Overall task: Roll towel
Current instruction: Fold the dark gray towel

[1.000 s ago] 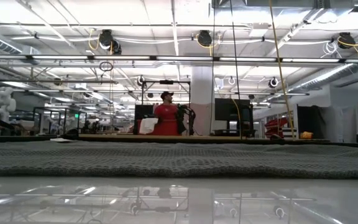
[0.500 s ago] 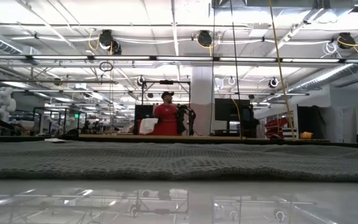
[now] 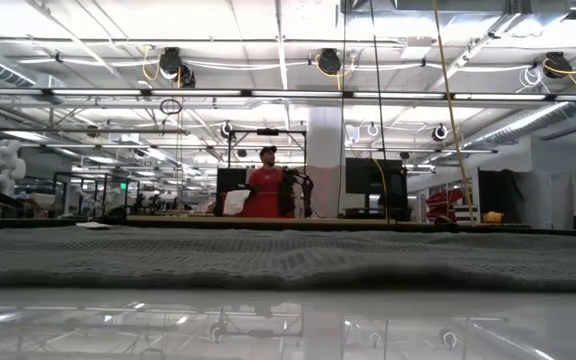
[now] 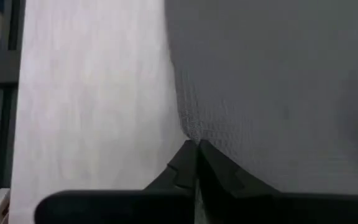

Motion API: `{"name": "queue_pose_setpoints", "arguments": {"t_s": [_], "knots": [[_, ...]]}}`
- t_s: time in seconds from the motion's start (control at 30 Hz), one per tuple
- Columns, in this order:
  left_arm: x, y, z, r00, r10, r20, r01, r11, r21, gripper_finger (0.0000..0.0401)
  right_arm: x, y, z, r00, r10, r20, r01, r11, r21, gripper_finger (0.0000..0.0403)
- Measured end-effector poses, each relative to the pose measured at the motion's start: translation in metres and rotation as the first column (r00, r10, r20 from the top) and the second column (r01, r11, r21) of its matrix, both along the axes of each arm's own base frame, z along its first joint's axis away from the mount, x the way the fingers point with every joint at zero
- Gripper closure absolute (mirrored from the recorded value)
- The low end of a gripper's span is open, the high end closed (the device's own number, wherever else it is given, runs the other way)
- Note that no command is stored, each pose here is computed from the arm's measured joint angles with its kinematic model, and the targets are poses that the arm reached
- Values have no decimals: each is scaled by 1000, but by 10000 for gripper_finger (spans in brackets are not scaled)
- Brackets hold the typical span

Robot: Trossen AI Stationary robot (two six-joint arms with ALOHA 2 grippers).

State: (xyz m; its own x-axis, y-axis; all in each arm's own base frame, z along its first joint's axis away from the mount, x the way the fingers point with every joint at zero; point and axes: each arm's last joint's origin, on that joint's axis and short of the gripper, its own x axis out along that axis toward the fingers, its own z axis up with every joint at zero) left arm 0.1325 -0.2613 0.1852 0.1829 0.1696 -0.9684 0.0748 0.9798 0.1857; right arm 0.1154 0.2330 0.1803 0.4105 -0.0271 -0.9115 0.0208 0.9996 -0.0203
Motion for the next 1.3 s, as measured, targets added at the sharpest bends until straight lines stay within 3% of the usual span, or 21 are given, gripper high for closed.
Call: {"name": "queue_pose_setpoints", "arguments": {"t_s": [0.23,0.37,0.43,0.63,0.83,1.13,1.3], "knots": [[6,10,42,996,24,85,-39,983,179,398,2,-4,50,999,-17,51,27,978,-208,402],[9,28,51,991,122,62,-135,942,308,398,3,-24,68,991,-123,55,134,921,-366,403],[14,36,51,981,181,72,-195,927,320,399,2,-35,72,982,-184,42,184,876,-445,403],[39,72,40,955,286,77,-293,870,396,399,20,-68,72,964,-261,50,252,839,-483,403],[67,103,40,917,352,186,-398,802,445,399,31,-94,75,943,-327,68,317,812,-490,403],[96,144,45,889,315,332,-454,699,552,399,31,-126,102,890,-350,291,449,781,-435,402],[112,180,45,882,380,278,-468,646,603,399,28,-151,116,854,-397,337,512,756,-408,402]]}}
